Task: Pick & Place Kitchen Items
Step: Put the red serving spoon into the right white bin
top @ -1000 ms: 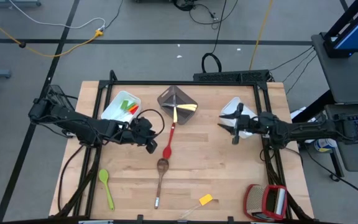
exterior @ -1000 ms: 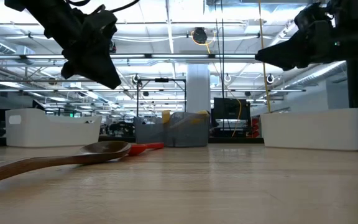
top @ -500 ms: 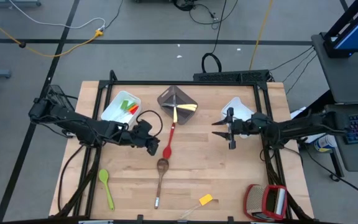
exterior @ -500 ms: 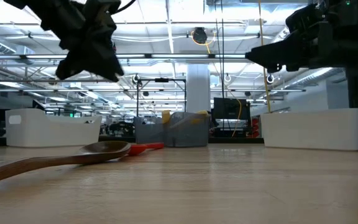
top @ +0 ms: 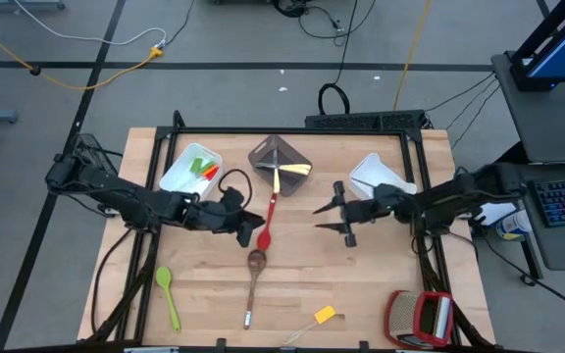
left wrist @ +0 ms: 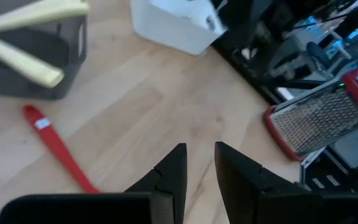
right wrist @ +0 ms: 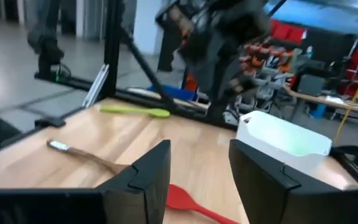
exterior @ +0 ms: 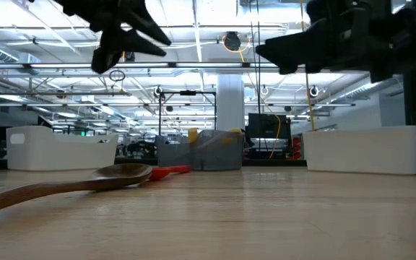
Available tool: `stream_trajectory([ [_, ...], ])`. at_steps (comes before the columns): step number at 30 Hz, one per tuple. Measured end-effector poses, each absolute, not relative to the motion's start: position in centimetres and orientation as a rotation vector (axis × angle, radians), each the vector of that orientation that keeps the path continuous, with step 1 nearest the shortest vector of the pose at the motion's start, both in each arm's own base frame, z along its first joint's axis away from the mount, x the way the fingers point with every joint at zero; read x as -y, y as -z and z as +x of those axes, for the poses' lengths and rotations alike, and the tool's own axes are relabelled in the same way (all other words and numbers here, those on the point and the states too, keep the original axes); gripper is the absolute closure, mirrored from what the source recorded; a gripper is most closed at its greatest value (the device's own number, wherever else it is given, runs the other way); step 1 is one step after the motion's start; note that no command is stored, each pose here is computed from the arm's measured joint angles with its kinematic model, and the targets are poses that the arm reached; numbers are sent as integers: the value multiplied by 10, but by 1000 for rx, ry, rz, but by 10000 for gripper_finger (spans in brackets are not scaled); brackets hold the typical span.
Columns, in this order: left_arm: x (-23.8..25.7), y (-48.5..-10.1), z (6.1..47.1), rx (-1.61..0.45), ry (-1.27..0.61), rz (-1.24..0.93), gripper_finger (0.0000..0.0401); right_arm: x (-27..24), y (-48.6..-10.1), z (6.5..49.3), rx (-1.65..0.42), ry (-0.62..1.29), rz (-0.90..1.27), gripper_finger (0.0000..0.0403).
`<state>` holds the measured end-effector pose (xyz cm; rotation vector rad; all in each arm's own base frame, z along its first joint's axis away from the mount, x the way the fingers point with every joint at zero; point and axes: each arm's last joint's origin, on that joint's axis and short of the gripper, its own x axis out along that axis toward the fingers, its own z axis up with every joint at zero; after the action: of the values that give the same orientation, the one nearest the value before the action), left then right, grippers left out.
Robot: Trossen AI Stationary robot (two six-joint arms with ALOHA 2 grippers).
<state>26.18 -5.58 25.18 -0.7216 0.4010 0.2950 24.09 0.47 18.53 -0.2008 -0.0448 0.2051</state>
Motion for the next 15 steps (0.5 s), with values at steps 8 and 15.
stream_trajectory([
  [8, 62, -277, 263, -434, -297, -577, 336, -8, -183, 266, -46, -226, -223, 247],
  [15, 61, -278, 263, -469, -323, -540, 396, -8, -181, 267, -63, -227, -217, 247],
])
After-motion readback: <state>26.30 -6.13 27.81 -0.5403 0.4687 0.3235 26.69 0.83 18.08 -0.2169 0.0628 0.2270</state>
